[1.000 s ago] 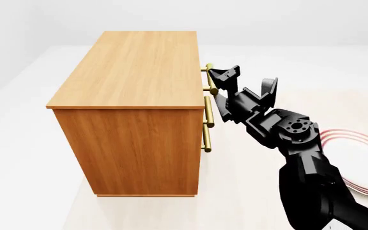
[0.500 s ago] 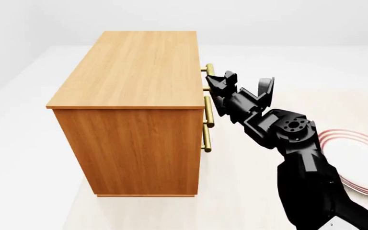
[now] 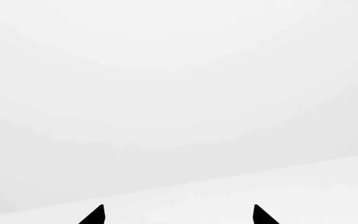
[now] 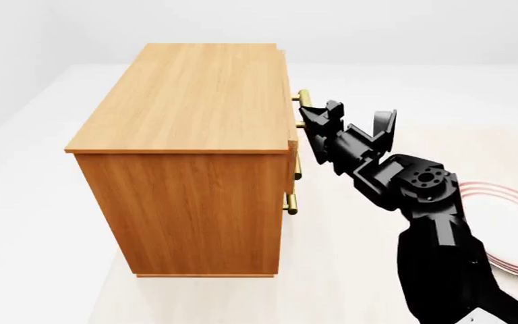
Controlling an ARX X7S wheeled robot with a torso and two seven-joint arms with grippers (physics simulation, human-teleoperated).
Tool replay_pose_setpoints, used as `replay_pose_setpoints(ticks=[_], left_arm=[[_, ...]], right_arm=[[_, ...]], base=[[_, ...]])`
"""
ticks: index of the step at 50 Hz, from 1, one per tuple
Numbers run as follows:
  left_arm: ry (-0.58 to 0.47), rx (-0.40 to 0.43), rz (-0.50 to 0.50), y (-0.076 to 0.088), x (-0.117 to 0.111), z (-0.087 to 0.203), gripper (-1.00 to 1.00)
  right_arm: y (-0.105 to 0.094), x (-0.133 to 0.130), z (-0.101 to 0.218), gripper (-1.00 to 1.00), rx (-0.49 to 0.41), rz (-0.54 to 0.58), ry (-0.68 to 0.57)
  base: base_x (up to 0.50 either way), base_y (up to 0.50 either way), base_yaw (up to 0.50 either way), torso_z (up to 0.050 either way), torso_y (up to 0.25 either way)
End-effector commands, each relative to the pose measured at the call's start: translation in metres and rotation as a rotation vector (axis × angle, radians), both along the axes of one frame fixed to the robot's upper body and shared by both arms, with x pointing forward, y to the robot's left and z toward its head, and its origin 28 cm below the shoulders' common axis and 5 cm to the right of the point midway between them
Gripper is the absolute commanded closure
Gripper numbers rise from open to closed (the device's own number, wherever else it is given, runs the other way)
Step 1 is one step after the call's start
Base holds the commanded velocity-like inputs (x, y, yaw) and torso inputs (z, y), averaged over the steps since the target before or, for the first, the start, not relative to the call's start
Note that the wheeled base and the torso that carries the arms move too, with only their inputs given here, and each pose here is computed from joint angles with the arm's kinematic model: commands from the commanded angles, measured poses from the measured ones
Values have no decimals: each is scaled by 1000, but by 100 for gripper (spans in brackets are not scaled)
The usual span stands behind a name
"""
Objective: Open the top drawer of the cabinet and put the bowl in it.
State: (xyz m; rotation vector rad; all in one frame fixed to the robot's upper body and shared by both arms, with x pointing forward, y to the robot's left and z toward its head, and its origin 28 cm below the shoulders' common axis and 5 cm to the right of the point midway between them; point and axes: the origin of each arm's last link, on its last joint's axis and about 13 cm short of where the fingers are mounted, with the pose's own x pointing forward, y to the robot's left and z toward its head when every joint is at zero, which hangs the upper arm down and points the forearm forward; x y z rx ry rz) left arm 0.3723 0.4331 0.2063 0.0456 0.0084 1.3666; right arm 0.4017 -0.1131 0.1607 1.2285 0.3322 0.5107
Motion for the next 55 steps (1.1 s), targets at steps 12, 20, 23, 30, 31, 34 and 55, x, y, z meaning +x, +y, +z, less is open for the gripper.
replay_pose_setpoints(ticks=[12,20,23,30,31,34,55], left_arm=[[9,0,-3,0,0,-1,-100],[5,-1,-4,0,0,0,-100],[4,-2,-5,0,0,0,-100],[3,-2,-6,0,0,0,-100],[2,-2,-7,0,0,0,-100],[2,-1,-8,0,0,0,-100],[-4,0,-13,0,0,0,-100]], right_arm=[[-37,-10,8,100,-16,-98,-16],[-46,-12,9,100,-28,-123,-15],[-50,-13,9,100,-33,-132,-16],[-60,-16,11,100,-48,-160,-12],[-61,-16,11,100,-50,-162,-12],[-64,-18,13,100,-57,-172,-12],[-73,-18,9,100,-55,-196,5]], base=[[0,0,0,0,0],[0,0,0,0,0],[0,0,0,0,3],[0,0,0,0,0],[0,0,0,0,10],[0,0,0,0,0],[0,0,0,0,2]])
